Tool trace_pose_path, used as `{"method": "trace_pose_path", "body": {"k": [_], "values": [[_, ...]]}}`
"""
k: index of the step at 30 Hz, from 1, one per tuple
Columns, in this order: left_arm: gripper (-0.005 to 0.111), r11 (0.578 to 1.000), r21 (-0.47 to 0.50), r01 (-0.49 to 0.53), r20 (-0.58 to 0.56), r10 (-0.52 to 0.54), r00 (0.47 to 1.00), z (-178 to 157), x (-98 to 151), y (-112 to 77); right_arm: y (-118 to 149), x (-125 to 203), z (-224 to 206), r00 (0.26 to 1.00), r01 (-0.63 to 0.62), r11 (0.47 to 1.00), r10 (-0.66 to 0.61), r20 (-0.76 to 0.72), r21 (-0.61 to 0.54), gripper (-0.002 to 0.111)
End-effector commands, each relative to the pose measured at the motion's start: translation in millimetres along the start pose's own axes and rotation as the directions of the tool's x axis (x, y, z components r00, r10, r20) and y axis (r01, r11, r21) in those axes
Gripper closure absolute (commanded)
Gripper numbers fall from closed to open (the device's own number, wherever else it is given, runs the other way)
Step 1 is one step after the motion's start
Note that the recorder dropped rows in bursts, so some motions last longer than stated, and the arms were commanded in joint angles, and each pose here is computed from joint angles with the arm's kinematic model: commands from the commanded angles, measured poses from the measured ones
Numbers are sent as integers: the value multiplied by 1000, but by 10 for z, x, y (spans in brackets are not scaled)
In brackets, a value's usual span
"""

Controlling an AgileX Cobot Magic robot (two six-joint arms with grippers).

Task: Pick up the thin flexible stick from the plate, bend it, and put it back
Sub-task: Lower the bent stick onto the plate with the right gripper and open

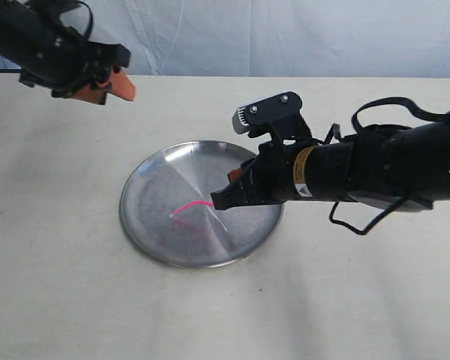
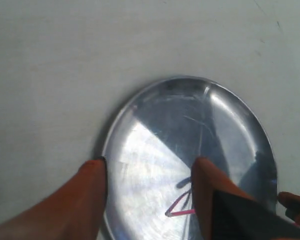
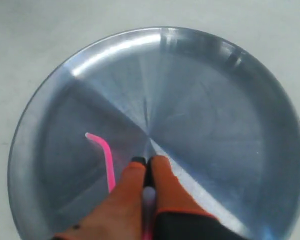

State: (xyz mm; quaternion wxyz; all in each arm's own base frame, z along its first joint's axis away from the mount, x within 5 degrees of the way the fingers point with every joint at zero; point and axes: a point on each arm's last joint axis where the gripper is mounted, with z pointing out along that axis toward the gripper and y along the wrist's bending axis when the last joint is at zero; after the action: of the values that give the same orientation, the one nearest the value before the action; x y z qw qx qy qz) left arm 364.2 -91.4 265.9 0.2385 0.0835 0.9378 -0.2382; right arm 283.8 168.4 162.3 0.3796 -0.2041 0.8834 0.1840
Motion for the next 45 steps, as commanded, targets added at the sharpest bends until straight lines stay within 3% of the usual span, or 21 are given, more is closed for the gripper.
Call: {"method": "trace_pose_path", "body": {"k": [1,8,22,24,28,30,35,37,39,42,43,45], "values": [[56,998,-23,64,44,-63,997,-346,-29,221,8,-150,202,997,-59,998,60,55,-26,109],[56,996,-48,69,114,-63,992,-642,-48,262,-44,-259,447,995,-89,996,89,44,9,109],[56,996,-57,62,129,-54,990,-673,-56,253,-95,-124,607,995,-95,995,96,-19,37,108],[56,996,-57,62,129,-54,990,-673,-56,253,-104,-114,606,995,-95,994,96,-29,48,101],[56,997,-56,61,129,-53,990,-679,-54,249,-128,-86,604,994,-93,993,98,-57,77,72],[56,997,-56,61,129,-53,990,-679,-54,249,-143,-73,601,992,-96,991,103,-73,97,67],[57,998,-62,29,128,-21,992,-686,-53,246,-198,-135,496,991,-99,985,111,-79,143,67],[63,998,-66,14,132,-5,991,-713,-34,232,-193,-232,366,995,-68,984,80,-67,164,69],[79,997,-74,-6,155,17,988,-774,-6,202,-183,-348,201,998,-41,982,50,-46,187,77],[103,994,-101,-27,219,49,975,-905,69,146,-160,-543,-119,999,-44,973,44,7,226,102],[106,993,-108,-50,234,74,969,-964,114,113,-153,-606,-244,999,-46,969,41,26,242,109],[106,991,-108,-80,269,107,957,-1069,208,40,-131,-710,-495,998,-49,962,34,62,269,108]]}}
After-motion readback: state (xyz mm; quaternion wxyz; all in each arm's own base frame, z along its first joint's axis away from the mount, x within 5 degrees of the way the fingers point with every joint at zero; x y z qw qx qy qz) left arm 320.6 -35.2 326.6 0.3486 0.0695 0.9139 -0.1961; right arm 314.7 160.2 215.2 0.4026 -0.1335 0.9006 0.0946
